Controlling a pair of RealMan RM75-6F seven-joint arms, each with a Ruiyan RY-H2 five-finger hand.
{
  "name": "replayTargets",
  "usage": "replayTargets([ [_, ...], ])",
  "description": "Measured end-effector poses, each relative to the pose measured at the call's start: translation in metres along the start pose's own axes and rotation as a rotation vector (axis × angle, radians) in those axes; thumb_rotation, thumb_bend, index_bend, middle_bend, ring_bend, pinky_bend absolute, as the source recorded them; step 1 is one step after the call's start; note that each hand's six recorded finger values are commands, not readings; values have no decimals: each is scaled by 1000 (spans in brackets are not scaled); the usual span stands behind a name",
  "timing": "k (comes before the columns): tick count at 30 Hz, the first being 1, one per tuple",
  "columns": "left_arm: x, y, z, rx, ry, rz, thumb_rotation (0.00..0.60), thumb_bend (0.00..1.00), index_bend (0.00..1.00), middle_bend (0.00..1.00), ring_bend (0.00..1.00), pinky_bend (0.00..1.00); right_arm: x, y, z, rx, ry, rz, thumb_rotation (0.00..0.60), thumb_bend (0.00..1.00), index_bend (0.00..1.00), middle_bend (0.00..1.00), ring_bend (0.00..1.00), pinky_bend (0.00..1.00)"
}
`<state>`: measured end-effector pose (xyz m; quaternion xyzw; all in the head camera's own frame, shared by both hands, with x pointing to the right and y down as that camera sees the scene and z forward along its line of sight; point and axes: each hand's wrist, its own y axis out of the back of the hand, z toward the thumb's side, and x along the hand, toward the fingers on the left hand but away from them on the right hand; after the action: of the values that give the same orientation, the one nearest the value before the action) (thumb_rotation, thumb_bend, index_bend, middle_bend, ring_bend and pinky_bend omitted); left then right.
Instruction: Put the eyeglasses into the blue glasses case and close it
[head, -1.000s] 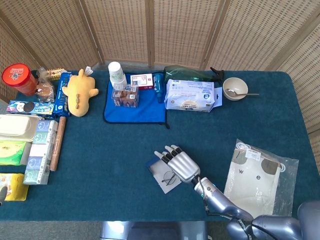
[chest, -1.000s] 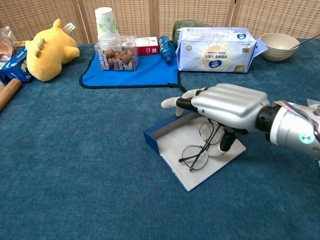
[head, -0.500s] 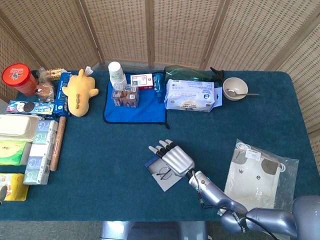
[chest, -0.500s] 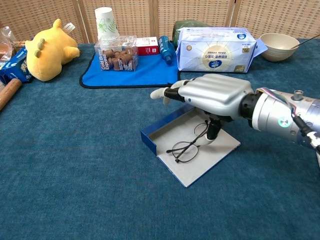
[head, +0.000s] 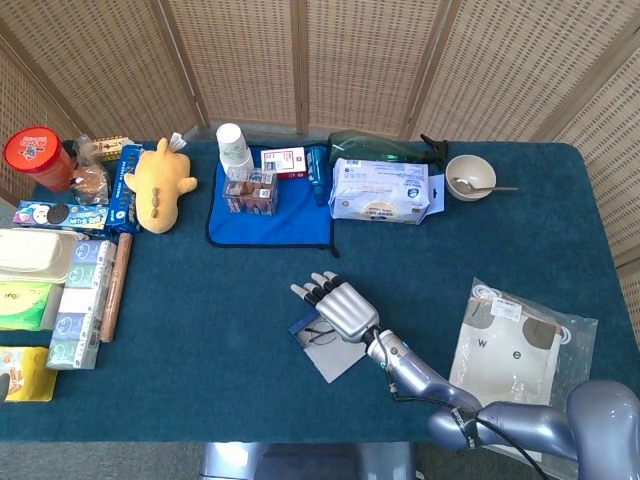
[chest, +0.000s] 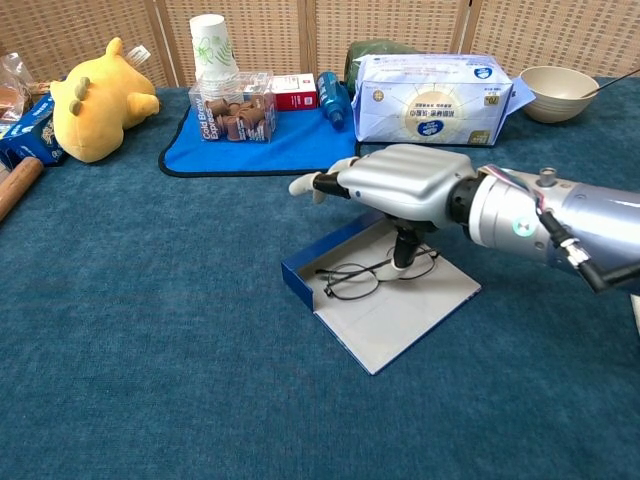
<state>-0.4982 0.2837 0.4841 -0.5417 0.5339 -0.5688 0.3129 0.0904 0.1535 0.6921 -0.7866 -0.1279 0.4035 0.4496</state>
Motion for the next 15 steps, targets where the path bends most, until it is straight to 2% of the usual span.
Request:
replayTargets([
  [15,0,-3,0,-3,1,-4,600,295,182,96,0,0,-19,10,7,26,13,-10,600,164,36,172,95,165],
])
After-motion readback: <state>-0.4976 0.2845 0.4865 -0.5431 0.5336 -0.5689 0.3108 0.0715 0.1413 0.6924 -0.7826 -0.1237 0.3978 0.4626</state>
